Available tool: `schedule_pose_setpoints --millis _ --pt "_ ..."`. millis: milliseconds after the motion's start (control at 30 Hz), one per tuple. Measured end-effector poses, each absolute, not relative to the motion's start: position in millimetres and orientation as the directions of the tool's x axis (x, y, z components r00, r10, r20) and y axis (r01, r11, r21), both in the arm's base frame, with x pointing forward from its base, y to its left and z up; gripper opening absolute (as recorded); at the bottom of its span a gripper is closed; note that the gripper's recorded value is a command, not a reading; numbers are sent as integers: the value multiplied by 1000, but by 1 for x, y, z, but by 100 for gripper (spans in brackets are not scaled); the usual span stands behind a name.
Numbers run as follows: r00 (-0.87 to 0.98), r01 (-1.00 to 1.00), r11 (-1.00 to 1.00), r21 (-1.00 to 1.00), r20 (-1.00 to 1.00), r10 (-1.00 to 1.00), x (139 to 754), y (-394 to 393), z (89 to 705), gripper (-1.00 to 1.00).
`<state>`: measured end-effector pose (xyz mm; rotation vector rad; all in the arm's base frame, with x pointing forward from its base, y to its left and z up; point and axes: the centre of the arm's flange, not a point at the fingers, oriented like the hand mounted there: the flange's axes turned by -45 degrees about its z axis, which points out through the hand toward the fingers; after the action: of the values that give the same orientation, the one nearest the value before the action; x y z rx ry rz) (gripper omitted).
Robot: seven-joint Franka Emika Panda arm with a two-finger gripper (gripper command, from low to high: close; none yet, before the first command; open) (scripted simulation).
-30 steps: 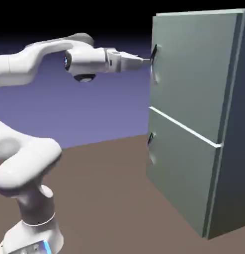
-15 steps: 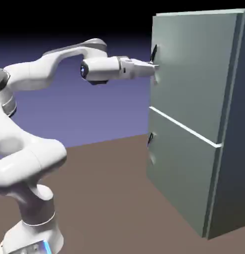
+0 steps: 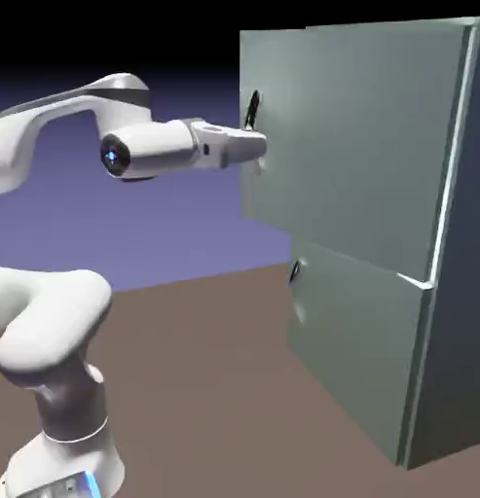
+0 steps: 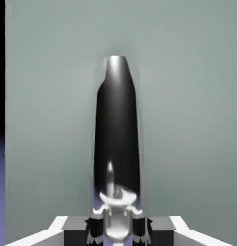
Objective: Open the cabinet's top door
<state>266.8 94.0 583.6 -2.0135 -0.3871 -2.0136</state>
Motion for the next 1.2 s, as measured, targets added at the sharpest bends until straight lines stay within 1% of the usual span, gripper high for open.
schedule_pose_setpoints --millis 467,900,1200 --pt "0 606 -796 0 1000 0 197 9 584 -100" --pt "0 763 -646 0 1000 0 159 -70 584 -100" --pt "0 874 -485 0 1000 0 140 -148 584 -100"
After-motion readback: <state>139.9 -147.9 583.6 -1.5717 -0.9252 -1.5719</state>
